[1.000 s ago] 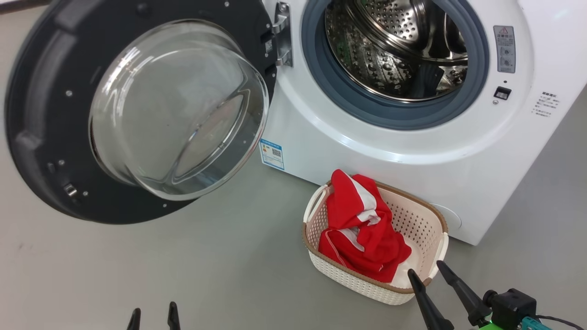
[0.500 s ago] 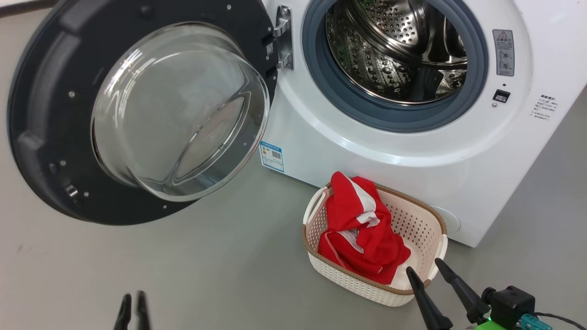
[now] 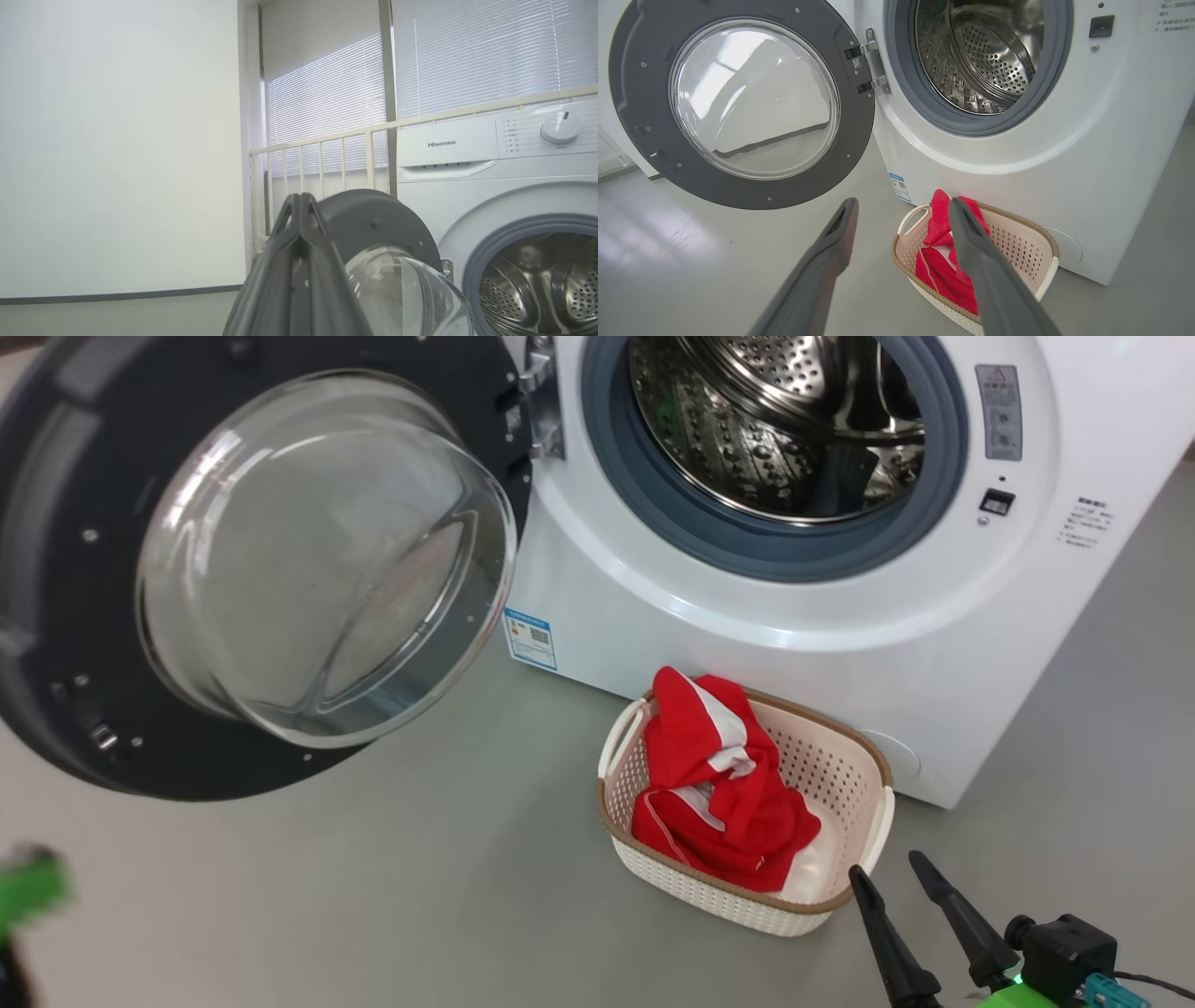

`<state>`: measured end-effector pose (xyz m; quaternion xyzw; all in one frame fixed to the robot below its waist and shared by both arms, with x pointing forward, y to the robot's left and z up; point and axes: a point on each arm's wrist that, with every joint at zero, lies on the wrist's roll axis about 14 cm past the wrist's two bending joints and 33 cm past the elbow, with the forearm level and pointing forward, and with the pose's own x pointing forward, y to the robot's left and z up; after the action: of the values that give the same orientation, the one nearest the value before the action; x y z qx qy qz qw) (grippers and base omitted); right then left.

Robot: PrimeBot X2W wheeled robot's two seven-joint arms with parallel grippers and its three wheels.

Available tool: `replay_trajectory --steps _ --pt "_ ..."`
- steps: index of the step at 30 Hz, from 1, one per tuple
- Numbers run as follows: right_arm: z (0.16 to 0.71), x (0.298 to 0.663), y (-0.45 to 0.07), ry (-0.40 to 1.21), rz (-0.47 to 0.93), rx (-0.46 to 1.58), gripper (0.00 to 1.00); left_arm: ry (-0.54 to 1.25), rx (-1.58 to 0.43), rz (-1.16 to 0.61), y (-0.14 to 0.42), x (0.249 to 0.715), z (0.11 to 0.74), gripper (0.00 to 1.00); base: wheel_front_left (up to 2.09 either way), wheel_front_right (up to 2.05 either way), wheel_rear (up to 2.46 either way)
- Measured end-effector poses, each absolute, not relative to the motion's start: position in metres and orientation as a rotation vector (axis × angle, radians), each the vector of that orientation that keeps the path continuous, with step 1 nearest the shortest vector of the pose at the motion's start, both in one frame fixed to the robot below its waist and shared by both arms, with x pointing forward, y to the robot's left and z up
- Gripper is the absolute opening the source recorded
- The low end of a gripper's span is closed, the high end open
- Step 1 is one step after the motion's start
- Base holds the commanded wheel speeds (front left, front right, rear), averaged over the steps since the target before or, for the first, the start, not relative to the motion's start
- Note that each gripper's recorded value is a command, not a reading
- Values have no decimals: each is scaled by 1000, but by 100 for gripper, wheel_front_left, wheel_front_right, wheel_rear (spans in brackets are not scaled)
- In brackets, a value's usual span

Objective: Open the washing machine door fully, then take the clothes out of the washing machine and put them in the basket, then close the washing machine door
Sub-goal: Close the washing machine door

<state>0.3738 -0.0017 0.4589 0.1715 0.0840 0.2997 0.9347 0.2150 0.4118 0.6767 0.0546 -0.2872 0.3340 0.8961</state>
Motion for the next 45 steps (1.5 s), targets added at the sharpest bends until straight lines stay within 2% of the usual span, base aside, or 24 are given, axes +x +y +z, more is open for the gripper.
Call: replay_trajectory --steps 6,10,19,24,29,40,45 --pt "450 381 -19 185 564 353 100 -799 35 728 461 223 739 0 0 0 0" --pt "446 389 -26 185 541 357 100 -802 -42 754 493 241 745 0 0 0 0" --pt "434 399 -40 203 491 370 100 -450 -397 815 554 296 670 0 0 0 0" --pt "429 402 -43 213 477 374 100 -234 -529 794 555 319 627 0 0 0 0" --pt "427 400 -39 222 491 375 100 -39 -641 777 545 323 583 0 0 0 0" --pt "430 397 -36 218 509 367 100 70 -739 680 524 336 571 0 0 0 0" --pt "430 397 -41 215 498 363 100 99 -723 656 521 337 569 0 0 0 0"
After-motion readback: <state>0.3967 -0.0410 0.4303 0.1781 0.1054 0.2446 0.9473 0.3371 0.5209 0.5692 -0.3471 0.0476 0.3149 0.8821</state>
